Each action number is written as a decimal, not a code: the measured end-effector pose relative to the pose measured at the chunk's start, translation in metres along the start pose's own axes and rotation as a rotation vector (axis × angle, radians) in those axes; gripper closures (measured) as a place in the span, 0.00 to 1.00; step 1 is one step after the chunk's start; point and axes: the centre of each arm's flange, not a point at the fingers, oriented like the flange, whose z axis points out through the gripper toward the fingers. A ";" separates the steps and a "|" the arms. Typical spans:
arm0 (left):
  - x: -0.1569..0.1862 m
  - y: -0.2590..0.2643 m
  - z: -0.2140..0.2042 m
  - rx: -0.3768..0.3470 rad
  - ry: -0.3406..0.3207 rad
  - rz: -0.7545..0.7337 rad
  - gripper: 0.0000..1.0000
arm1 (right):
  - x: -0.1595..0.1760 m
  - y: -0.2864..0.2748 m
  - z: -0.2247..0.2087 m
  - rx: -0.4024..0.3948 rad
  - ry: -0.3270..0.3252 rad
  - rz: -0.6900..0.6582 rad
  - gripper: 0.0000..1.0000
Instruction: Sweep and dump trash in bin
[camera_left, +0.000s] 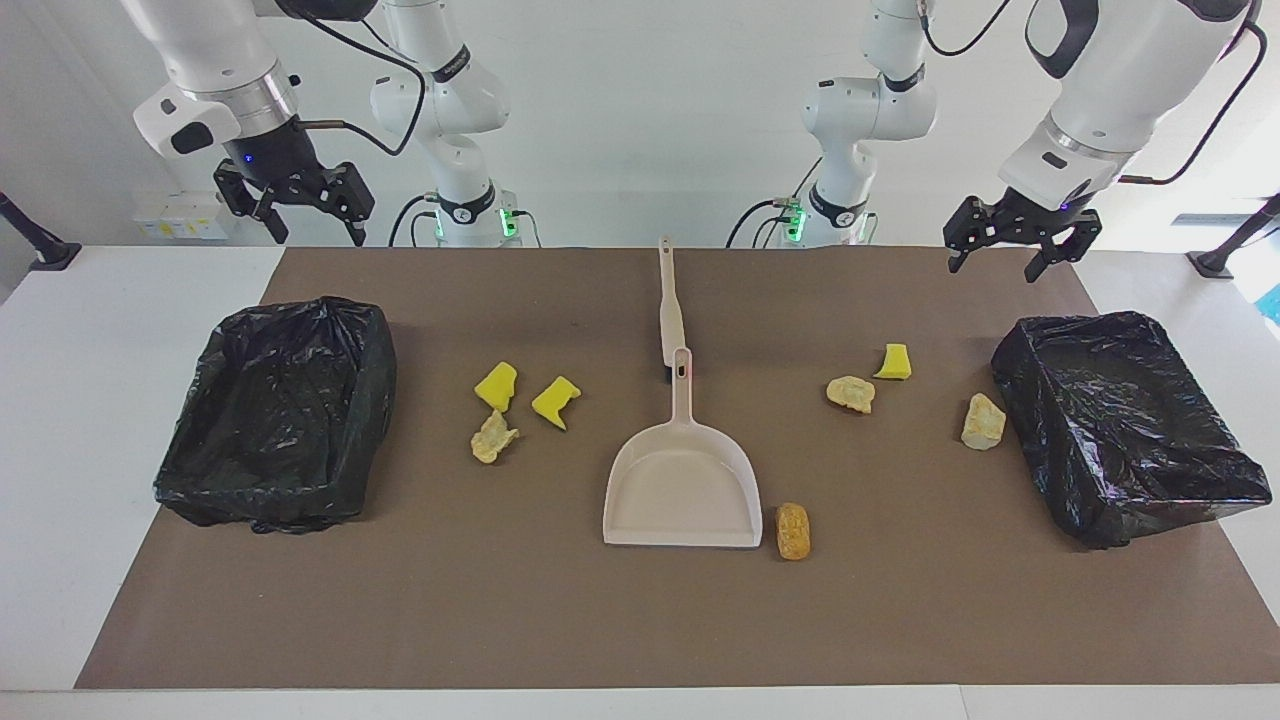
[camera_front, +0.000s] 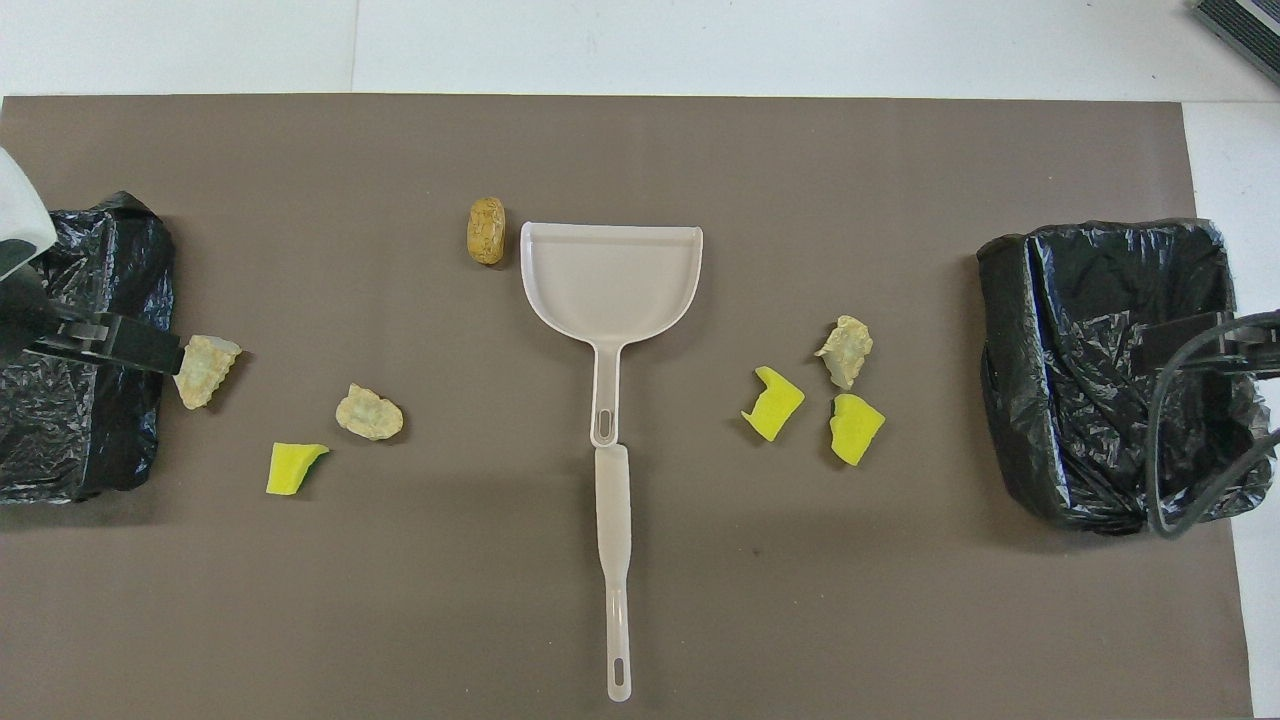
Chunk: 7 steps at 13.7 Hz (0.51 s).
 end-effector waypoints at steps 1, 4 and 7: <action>0.000 0.000 0.000 0.000 0.000 0.000 0.00 | 0.000 0.000 0.000 0.000 0.000 0.000 0.00; 0.000 0.000 0.000 0.000 -0.001 0.000 0.00 | -0.001 0.000 0.001 0.000 -0.003 0.000 0.00; 0.000 -0.001 0.000 0.000 -0.001 -0.002 0.00 | -0.003 0.001 0.002 0.001 -0.005 0.002 0.00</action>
